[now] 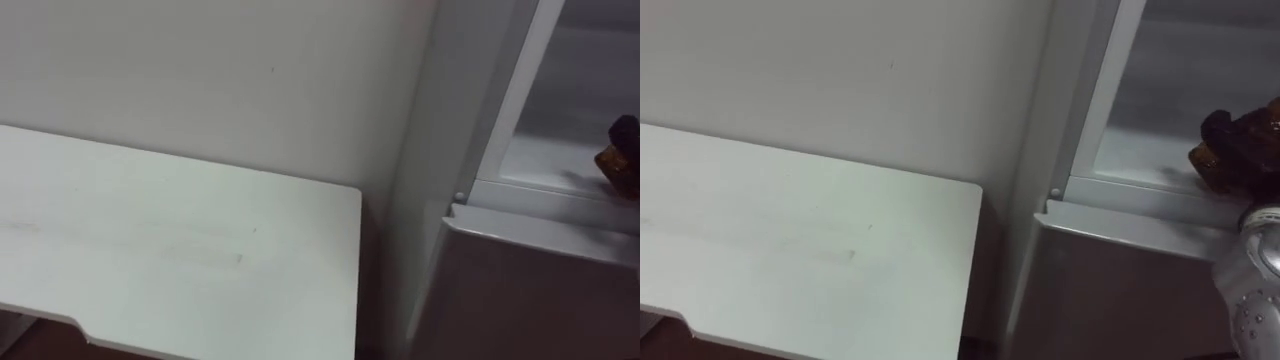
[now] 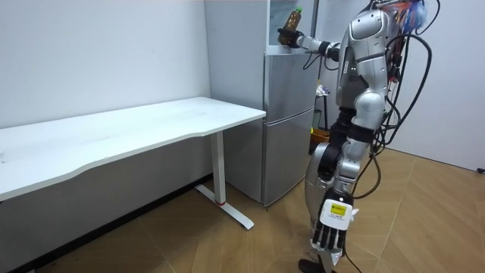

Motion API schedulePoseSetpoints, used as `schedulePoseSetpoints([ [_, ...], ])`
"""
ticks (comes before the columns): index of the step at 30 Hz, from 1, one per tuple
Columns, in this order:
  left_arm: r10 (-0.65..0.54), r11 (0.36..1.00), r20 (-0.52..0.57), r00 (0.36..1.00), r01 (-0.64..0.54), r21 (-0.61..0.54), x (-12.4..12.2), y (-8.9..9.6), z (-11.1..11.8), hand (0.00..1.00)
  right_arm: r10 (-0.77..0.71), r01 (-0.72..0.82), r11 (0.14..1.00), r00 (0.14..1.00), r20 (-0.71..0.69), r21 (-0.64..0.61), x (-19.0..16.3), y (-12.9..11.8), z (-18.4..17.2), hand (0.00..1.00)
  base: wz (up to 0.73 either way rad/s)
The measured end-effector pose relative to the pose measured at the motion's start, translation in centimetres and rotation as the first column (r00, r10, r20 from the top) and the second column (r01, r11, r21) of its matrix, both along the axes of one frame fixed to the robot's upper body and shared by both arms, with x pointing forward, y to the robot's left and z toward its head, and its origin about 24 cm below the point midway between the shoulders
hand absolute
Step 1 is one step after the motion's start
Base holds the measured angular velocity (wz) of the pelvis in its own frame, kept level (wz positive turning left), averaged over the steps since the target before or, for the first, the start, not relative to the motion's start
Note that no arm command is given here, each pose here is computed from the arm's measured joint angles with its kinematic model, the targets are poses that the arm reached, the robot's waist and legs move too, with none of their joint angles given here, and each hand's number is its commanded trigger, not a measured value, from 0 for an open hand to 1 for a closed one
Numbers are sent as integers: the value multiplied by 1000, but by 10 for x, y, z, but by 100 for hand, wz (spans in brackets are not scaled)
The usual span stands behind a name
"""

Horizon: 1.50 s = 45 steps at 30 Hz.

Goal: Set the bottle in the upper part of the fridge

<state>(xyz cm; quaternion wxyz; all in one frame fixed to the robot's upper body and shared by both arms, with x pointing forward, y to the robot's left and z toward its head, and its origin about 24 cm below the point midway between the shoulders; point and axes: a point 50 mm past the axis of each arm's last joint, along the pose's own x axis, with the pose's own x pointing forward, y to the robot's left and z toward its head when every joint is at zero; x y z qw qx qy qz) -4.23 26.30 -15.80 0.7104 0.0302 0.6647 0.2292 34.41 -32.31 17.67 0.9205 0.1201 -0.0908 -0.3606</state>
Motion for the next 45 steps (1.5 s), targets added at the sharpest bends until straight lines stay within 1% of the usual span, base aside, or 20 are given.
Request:
schedulePoseSetpoints([
  [2,4,1000,-12,1000,-4,-1,-1,1,0,0,-15,15,1000,999,-29,-4,-1,-4,-3,100,0],
  [5,5,1000,-20,1000,-5,1,-2,2,1,0,-21,20,1000,998,-61,-18,2,-4,-5,100,0],
  [9,6,1000,-28,1000,-6,6,-3,4,1,0,-36,35,999,996,-76,-13,2,-6,-7,100,2],
  [11,6,1000,-29,1000,-6,7,-2,4,2,0,-50,47,998,994,-93,-30,1,-10,-8,100,0],
  [17,5,1000,-42,999,-4,22,-7,11,5,0,-60,34,992,973,-221,-120,7,-14,-10,100,0],
  [21,0,1000,-44,999,1,28,-8,17,7,0,-26,-9,990,968,-250,-139,10,-13,-12,100,8],
  [24,12,1000,-31,999,-11,27,-7,19,8,0,-13,-45,978,961,-276,-205,11,-12,-12,100,20],
  [27,5,999,-14,1000,-4,33,-3,21,9,0,-46,-39,964,950,-309,-264,11,-16,-11,100,18],
  [29,4,999,-16,1000,-4,41,-6,22,10,0,-81,-21,955,941,-328,-295,12,-20,-9,100,12],
  [36,4,999,-20,1000,-3,47,-7,24,11,0,-105,-18,945,929,-355,-328,10,-26,-10,100,3],
  [37,3,999,-17,1000,-2,46,-7,25,11,0,-107,-16,945,929,-355,-327,10,-27,-11,75,0],
  [38,1,999,-12,1000,-1,47,-5,25,11,0,-114,-9,945,928,-355,-326,9,-29,-12,55,0],
  [40,1,999,-5,1000,0,51,-3,27,12,0,-119,-5,945,926,-358,-327,7,-32,-12,1,0],
  [45,10,997,3,1000,-10,71,-2,35,16,0,-118,-12,942,924,-365,-335,7,-32,-12,0,-2],
])
